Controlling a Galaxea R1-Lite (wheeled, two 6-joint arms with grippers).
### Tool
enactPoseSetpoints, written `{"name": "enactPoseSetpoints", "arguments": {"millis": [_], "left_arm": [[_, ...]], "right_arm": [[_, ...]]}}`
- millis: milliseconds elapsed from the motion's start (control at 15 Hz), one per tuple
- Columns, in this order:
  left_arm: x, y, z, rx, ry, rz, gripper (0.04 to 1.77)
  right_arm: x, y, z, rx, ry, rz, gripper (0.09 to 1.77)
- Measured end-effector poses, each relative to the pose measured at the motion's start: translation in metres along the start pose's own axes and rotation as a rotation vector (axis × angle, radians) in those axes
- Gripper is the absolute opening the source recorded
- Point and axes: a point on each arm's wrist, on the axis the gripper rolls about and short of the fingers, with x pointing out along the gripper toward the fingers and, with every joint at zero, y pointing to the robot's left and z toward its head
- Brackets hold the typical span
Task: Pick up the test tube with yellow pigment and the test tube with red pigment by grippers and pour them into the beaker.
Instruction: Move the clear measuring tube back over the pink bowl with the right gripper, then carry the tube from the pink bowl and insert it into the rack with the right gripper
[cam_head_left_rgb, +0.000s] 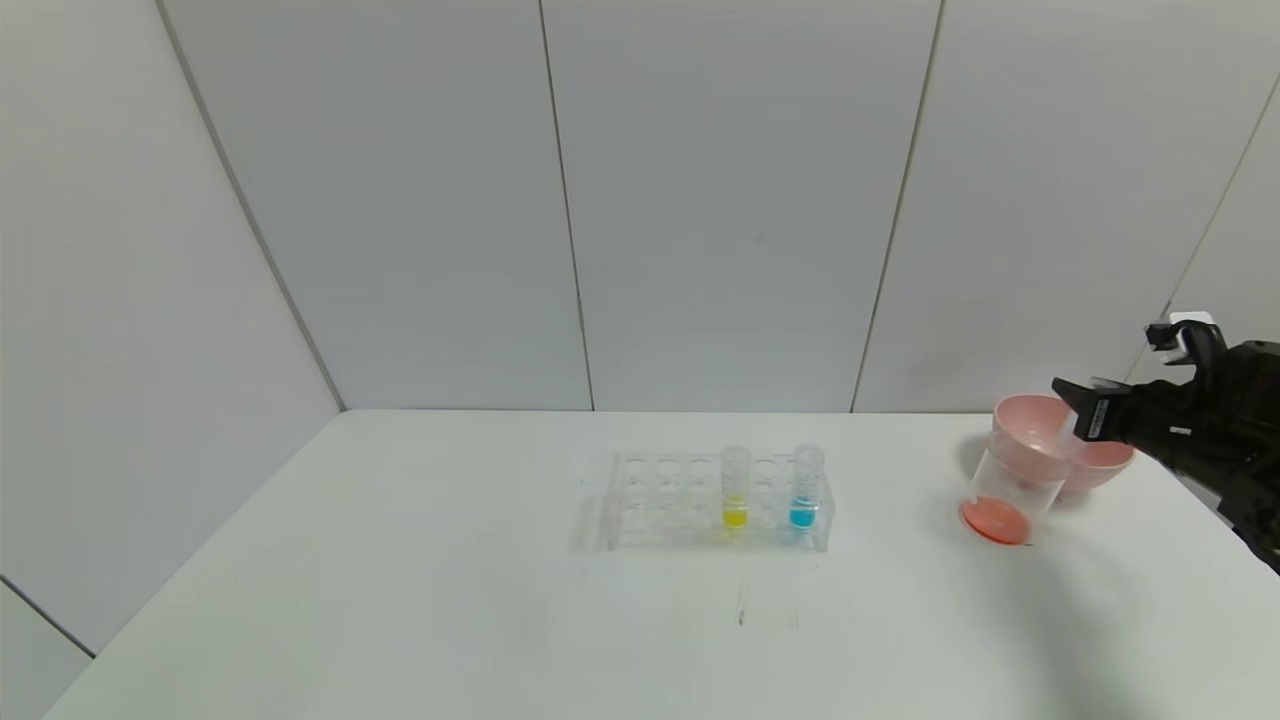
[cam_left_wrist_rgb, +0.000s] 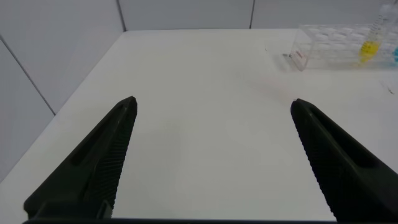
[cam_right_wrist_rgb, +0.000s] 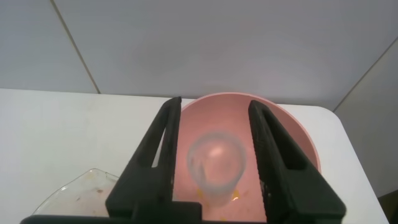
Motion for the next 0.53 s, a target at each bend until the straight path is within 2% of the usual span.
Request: {"name": "enactPoseSetpoints", "arguments": {"millis": [267,533], "left_arm": [[0.0000,0.0000,0.0000,0.000,0.000,0.000,1.76],[0.0000,0.0000,0.0000,0.000,0.000,0.000,1.76]], "right_arm": [[0.0020,-0.0043,-0.0021,0.005,0.002,-0.011,1.17],[-0.0012,-0.0061,0.0051,-0.003,-0.019,-0.021,1.39]]}}
